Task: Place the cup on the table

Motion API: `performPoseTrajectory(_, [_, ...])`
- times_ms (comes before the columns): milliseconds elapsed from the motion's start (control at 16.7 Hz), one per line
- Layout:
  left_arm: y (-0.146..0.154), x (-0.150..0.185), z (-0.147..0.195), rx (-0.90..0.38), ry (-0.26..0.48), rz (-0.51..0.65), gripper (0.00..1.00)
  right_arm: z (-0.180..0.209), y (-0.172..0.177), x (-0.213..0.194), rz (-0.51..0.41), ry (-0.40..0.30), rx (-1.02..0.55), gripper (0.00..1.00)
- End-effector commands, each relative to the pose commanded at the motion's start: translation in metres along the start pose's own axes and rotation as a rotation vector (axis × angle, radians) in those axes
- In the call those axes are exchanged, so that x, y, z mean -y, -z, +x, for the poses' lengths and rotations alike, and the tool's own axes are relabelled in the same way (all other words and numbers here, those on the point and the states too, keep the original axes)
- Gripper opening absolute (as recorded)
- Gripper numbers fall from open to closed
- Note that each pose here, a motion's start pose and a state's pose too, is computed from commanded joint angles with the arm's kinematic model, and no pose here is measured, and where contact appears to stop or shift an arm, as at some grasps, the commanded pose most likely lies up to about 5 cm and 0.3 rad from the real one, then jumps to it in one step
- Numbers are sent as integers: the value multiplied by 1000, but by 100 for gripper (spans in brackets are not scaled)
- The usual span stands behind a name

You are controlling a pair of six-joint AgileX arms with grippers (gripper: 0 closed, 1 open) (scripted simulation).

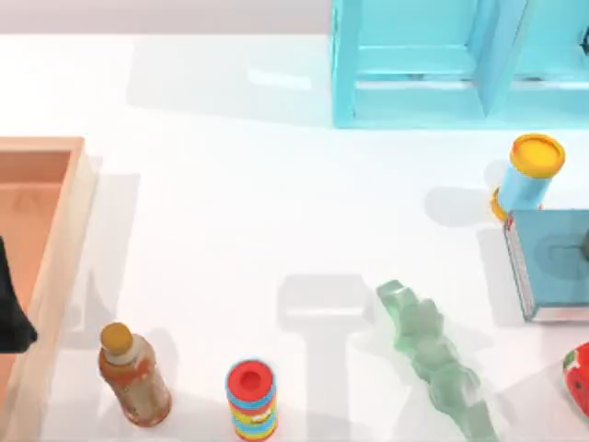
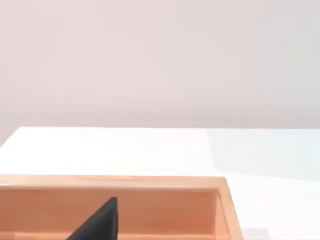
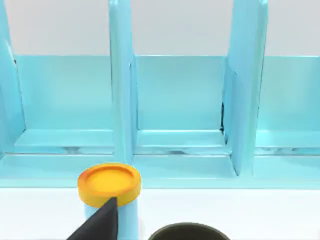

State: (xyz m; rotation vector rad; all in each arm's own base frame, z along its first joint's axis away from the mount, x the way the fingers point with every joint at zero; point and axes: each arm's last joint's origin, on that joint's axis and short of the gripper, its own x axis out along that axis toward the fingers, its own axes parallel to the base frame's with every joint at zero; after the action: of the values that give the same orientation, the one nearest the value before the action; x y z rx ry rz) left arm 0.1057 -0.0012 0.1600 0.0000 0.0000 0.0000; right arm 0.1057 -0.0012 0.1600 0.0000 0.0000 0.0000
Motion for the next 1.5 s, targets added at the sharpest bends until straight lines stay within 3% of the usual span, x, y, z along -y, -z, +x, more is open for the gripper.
performPoseTrajectory(300, [0, 0, 0, 0, 0, 0, 100, 0, -10, 0, -6, 3, -63, 100])
performPoseTrajectory(660, [0, 0, 0, 0, 0, 0, 100, 21, -75, 2, -12, 21, -426, 100])
performPoseTrajectory(1080, [0, 0, 0, 0, 0, 0, 100, 126, -151, 7, 8, 15, -967, 100])
performPoseTrajectory(1500, [0, 0, 0, 0, 0, 0, 100, 230, -133, 14, 18, 1, -1443, 100])
